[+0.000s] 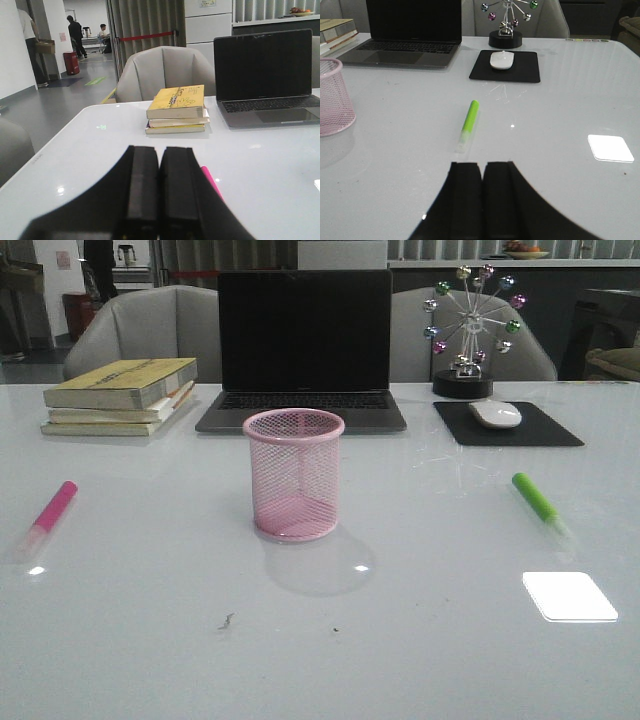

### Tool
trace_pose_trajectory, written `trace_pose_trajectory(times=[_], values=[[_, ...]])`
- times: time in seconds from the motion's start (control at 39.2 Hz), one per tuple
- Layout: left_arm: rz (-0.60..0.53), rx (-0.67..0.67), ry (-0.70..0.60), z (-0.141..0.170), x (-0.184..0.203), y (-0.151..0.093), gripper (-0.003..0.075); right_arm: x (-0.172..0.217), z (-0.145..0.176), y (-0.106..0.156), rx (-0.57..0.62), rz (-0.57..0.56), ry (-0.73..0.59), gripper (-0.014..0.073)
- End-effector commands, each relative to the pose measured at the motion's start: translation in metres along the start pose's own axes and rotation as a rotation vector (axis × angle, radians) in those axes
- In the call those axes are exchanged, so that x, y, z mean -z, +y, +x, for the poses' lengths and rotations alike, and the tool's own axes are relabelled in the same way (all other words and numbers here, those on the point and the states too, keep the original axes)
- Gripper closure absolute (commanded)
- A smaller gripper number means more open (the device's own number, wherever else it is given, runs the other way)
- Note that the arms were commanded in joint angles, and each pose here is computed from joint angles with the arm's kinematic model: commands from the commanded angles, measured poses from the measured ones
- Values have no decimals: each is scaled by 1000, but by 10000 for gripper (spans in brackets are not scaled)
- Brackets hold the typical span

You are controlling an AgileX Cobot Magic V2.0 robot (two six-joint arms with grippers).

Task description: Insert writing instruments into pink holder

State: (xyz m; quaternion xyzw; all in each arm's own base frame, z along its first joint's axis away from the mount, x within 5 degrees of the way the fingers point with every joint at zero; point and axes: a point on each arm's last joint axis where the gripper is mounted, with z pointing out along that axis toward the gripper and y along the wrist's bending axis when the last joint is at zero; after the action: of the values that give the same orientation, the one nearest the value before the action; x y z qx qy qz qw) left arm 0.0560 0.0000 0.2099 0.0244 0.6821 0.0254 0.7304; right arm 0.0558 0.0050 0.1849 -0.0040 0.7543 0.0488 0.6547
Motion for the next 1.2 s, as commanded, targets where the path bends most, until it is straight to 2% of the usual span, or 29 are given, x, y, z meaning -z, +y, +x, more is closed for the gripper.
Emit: trace_pose_trajectory(times=[0.0,0.92,1.07,1.17], values=[[5,15,-86,-7,0,0,629,2,-8,0,6,3,-102,545],[4,15,-89,-7,0,0,629,2,-10,0,6,3,-123,545],[2,17,-150,-13,1,0,629,3,-17,0,6,3,-204,545],[-4,43,-246,-25,3,1,629,7,-30,0,6,2,-354,545]])
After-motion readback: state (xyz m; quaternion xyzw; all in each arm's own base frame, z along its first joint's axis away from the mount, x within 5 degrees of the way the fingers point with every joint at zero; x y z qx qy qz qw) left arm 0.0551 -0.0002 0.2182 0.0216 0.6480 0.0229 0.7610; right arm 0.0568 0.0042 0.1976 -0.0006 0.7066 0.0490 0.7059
